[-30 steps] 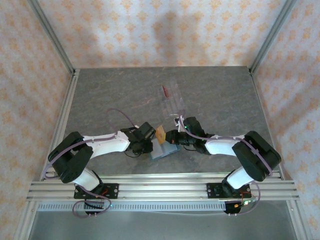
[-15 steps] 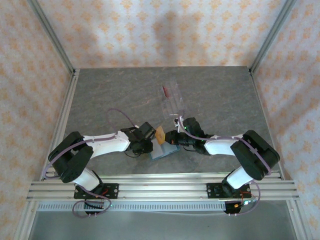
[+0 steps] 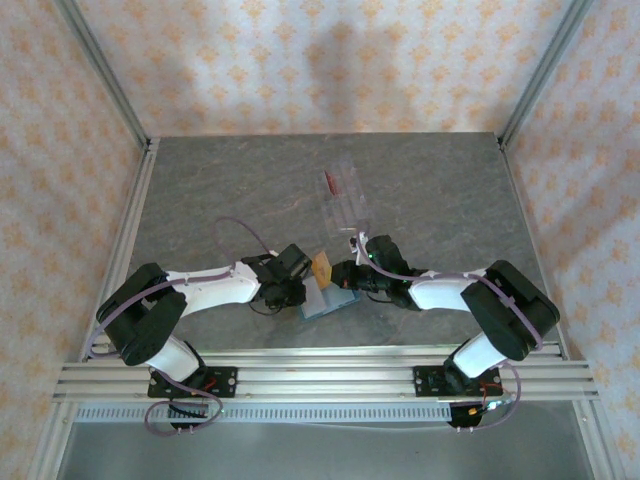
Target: Put the credit cards into the card holder
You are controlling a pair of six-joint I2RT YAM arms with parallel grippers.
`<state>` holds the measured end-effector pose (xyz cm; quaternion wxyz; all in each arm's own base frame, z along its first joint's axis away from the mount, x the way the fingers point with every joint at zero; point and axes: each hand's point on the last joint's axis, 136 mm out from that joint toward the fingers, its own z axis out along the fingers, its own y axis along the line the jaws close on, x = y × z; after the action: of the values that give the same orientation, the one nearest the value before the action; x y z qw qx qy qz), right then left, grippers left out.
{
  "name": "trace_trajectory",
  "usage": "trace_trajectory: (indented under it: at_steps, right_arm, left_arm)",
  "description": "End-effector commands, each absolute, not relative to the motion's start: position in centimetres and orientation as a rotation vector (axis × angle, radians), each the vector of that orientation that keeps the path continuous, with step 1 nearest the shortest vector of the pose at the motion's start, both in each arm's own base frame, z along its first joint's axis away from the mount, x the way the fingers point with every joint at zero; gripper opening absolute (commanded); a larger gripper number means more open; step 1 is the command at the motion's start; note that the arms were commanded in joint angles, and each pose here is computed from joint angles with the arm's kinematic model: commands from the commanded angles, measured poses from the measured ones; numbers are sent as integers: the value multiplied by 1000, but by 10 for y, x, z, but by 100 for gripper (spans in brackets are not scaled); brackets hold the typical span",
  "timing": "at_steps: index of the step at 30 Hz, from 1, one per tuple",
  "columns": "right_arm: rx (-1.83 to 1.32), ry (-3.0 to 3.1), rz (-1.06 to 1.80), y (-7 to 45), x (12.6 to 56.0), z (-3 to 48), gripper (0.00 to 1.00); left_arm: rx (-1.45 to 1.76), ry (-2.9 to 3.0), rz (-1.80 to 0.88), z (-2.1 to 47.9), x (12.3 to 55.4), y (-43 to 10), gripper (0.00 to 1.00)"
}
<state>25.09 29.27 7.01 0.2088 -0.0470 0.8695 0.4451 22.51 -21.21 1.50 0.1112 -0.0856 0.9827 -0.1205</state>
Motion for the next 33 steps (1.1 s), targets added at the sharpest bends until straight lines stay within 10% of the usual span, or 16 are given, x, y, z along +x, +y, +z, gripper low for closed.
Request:
trace_trajectory:
  at_steps: [1, 33]
  right_arm:
    - [-154, 2400, 1213, 294, 254, 72, 0]
    - [-158, 2421, 1320, 300, 236, 69, 0]
  left_arm:
    - [-203, 2968, -233, -7, 207, -200, 18]
    - [-200, 2970, -238, -8, 208, -203, 17]
